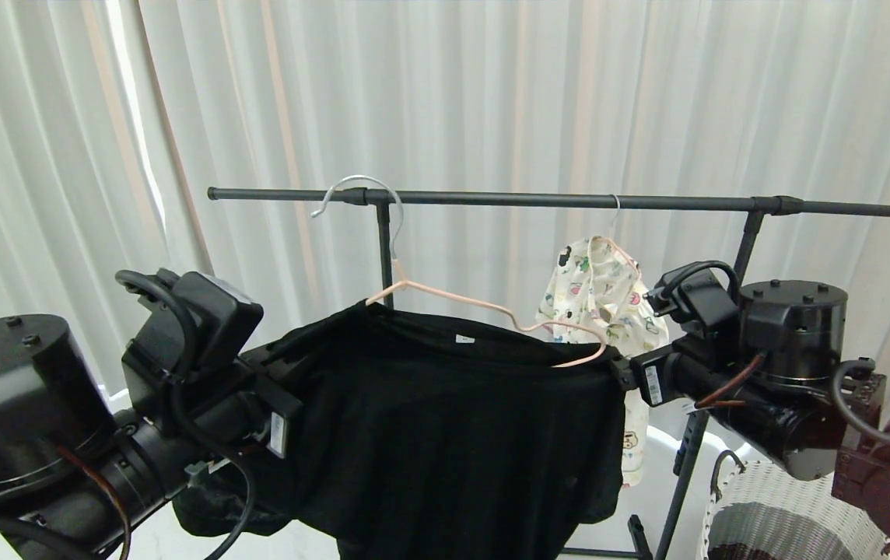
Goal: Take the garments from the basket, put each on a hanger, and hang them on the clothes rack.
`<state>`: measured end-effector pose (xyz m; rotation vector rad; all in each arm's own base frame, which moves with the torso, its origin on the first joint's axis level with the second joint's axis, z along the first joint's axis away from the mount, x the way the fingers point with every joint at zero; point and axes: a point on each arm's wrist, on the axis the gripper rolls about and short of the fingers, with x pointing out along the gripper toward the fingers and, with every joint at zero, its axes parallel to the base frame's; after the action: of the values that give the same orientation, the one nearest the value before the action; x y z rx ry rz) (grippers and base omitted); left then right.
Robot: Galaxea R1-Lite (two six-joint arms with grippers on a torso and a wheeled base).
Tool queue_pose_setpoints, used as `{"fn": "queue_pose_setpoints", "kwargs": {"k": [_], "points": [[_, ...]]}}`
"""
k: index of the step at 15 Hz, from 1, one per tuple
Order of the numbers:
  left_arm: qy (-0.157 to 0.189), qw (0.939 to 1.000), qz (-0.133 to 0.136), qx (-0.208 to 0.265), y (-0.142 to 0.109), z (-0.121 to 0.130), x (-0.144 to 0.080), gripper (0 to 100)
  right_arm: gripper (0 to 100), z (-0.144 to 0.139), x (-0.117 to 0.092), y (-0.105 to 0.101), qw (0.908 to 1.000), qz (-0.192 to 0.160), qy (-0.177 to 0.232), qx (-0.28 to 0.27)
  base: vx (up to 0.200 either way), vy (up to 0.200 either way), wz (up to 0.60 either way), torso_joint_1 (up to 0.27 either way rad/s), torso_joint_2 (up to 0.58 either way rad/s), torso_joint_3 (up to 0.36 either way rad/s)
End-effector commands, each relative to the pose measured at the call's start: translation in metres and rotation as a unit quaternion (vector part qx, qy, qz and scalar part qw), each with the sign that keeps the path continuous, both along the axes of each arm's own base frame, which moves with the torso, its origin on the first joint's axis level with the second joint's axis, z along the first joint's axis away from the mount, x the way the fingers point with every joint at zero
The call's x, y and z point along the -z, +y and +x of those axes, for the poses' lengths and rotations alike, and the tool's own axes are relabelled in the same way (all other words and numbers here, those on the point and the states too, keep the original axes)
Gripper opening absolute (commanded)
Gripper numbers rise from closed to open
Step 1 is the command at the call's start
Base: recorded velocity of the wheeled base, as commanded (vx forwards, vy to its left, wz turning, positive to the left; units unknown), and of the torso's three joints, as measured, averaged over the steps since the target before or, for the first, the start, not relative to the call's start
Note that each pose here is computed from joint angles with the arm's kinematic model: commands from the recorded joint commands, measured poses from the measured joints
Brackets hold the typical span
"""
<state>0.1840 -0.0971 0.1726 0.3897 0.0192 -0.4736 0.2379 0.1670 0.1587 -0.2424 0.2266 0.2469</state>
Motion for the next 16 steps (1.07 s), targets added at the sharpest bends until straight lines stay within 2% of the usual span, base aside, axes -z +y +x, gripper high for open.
{"fn": "queue_pose_setpoints", "kwargs": {"k": [1, 2, 6, 10, 13, 14, 16], "points": [[0.009, 0.9999, 0.009, 0.003, 0.0003, -0.0011, 0.0068, 0, 100, 0.0002, -0.0034, -0.0036, 1.0000, 0.002, -0.005, 0.003, 0.000, 0.000, 0.00, 0.000, 0.00, 0.000], [0.000, 0.9996, 0.028, 0.005, 0.0010, 0.0002, 0.0098, 0, 100, -0.0002, -0.0041, -0.0046, 1.0000, 0.000, -0.006, -0.004, 0.000, 0.000, 0.00, 0.000, 0.00, 0.000], [-0.006, 0.9992, 0.038, 0.007, -0.0001, 0.0041, 0.0126, 0, 100, 0.0010, -0.0043, -0.0063, 0.9998, -0.002, -0.004, -0.022, 0.000, 0.000, 0.00, 0.000, 0.00, 0.000], [-0.029, 0.9992, 0.024, 0.016, -0.0007, 0.0043, 0.0064, 0, 100, 0.0015, -0.0030, -0.0060, 0.9991, -0.007, -0.001, -0.042, 0.000, 0.000, 0.00, 0.000, 0.00, 0.000], [-0.032, 0.9991, 0.022, 0.017, -0.0006, 0.0040, 0.0052, 0, 100, 0.0015, -0.0022, -0.0060, 0.9991, -0.008, 0.000, -0.042, 0.000, 0.000, 0.00, 0.000, 0.00, 0.000], [-0.033, 0.9991, 0.022, 0.018, -0.0010, 0.0040, 0.0048, 0, 0, 0.0004, -0.0002, -0.0062, 0.9990, -0.011, 0.003, -0.043, 0.000, 0.000, 0.00, 0.000, 0.00, 0.000], [-0.039, 0.9989, 0.018, 0.018, -0.0012, 0.0042, 0.0032, 0, 0, -0.0014, 0.0020, -0.0075, 0.9989, -0.015, 0.006, -0.044, 0.000, 0.000, 0.00, 0.000, 0.00, 0.000]]}}
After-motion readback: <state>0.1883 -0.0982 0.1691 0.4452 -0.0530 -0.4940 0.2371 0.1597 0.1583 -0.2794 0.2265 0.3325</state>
